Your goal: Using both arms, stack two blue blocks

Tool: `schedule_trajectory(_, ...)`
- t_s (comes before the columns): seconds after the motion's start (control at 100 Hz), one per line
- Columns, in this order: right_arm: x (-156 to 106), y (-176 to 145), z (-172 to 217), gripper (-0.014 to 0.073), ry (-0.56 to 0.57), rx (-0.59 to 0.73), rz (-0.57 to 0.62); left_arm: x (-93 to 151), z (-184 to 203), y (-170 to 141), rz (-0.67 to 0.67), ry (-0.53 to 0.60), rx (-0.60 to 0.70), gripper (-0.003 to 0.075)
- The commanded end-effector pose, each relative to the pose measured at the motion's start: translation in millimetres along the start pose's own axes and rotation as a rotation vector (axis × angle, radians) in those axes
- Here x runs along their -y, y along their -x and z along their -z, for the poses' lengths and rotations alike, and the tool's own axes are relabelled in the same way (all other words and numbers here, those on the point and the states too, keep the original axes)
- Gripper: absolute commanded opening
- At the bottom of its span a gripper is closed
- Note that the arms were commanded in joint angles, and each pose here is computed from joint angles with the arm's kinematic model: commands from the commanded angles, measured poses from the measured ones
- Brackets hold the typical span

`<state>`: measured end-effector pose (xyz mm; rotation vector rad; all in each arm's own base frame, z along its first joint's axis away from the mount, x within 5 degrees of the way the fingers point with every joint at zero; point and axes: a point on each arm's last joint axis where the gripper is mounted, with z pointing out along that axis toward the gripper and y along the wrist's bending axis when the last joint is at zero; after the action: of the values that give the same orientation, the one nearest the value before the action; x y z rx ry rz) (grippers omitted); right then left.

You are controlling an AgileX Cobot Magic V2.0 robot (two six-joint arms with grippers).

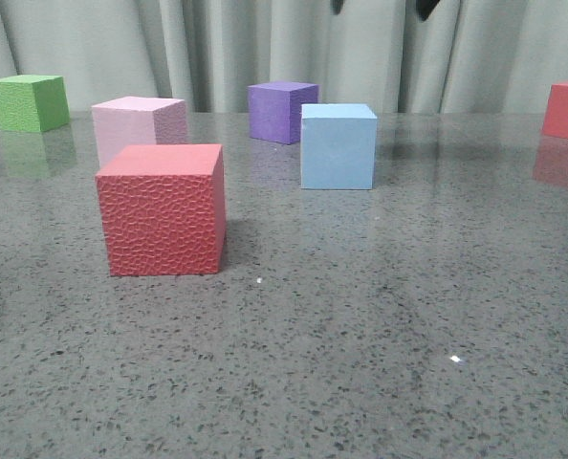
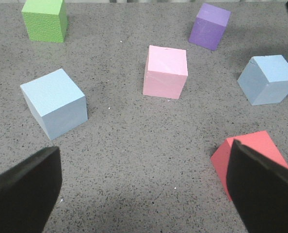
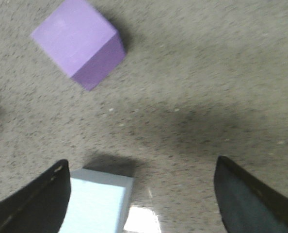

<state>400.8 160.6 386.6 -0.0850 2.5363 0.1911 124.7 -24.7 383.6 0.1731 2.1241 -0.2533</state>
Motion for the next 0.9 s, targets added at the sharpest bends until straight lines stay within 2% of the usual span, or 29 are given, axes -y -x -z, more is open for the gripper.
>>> schedule_trajectory(0.0,21.2,4.8,51.2,0.0601,-0.032,0.06,0.005,2.5,6.5,14.3,0.009,-0.008,0.095,0.0652)
schedule_trajectory(0.38,82.4,1.4,84.2,0.06,-0.093,0.079,-0.02,2.5,6.5,14.3,0.009,-0.008,0.095,0.0652)
schedule_trajectory(0.67,118.4,-23.7,115.3,0.06,-0.151,0.101,-0.035,2.5,6.5,14.3,0.009,-0.008,0.095,0.0652)
schedule_trajectory(0.89,135.0,-52.4,128.7,0.06,-0.166,0.123,-0.047,2.5,6.5,14.3,0.009,-0.008,0.095,0.0652)
